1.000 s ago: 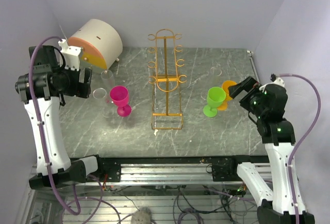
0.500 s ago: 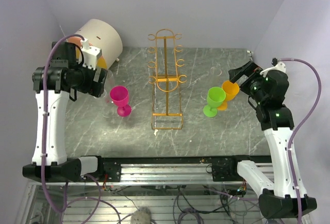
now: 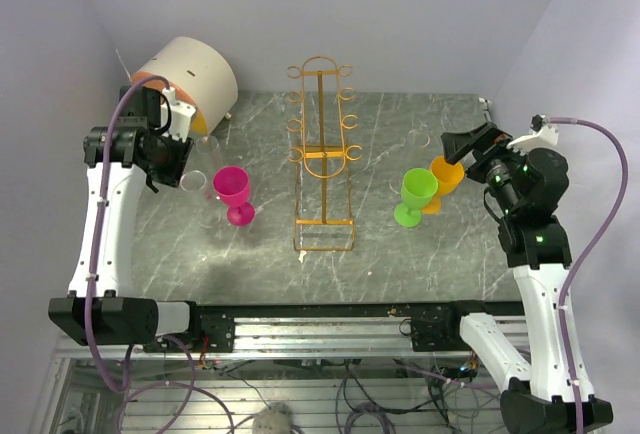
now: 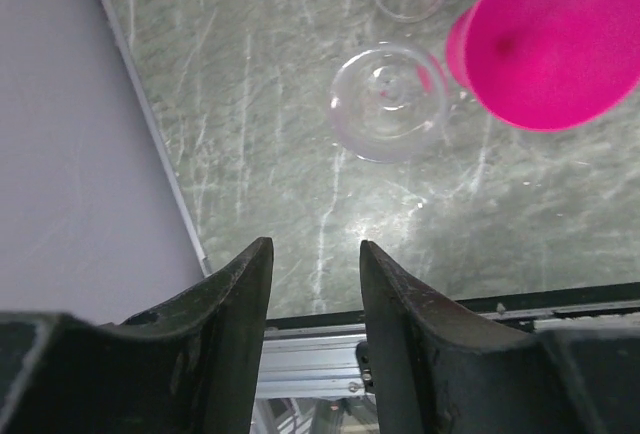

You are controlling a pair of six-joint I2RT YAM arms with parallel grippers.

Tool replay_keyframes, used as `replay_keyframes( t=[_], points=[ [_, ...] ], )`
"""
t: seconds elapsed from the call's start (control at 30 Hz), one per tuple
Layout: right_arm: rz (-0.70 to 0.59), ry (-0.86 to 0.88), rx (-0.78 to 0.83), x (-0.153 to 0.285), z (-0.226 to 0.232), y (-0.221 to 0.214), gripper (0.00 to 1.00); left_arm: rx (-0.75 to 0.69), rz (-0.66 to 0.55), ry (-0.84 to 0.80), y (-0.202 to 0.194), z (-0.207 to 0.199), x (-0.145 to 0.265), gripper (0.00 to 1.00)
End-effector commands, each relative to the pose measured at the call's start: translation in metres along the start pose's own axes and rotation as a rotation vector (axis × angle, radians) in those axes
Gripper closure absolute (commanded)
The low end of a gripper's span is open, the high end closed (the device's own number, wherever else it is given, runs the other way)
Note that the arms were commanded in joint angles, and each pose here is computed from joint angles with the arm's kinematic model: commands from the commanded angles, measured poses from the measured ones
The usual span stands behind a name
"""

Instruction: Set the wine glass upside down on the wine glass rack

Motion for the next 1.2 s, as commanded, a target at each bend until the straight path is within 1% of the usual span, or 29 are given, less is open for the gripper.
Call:
replay_keyframes(
  t=[0.0, 0.2, 0.4, 0.67, 1.03, 1.07, 1.13, 1.17],
  points=[
    [0.001, 0.014, 0.016, -0.004, 0.001, -0.001, 0.00, 0.016, 0.000, 0.098, 0.008, 0.017, -0.019, 0.51],
    [-0.022, 0.007, 0.027, 0.003, 0.000, 0.002, 0.00, 0.047, 0.037, 0.097, 0.006, 0.016, -0.050, 0.49],
    [-0.020, 0.010, 0.030, 0.007, 0.000, 0.000, 0.00, 0.072, 0.042, 0.073, 0.012, 0.012, -0.073, 0.48],
    [-0.028, 0.012, 0.034, 0.011, 0.000, -0.001, 0.00, 0.091, 0.047, 0.068, 0.011, 0.009, -0.090, 0.49],
    [-0.039, 0.012, 0.039, 0.013, 0.000, 0.001, 0.00, 0.106, 0.074, 0.048, -0.004, 0.002, -0.106, 0.52],
    [-0.041, 0.013, 0.040, 0.013, 0.001, 0.002, 0.00, 0.106, 0.074, 0.046, -0.005, 0.002, -0.107, 0.55],
    [-0.046, 0.013, 0.040, 0.015, 0.001, 0.003, 0.00, 0.112, 0.069, 0.056, -0.006, 0.003, -0.107, 0.81],
    [-0.047, 0.015, 0.040, 0.014, 0.001, 0.003, 0.00, 0.113, 0.073, 0.055, -0.007, 0.003, -0.107, 0.86]
  ],
)
Point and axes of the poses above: each gripper's point midway between its finger pads, its own x axis back along the fingers, its own z axis along the line the jaws close on, y = z × x, the point moved 1 cm from there along x, back along the fingers, and after that the axes turned 1 degree about -x, right-handed, at the moved point
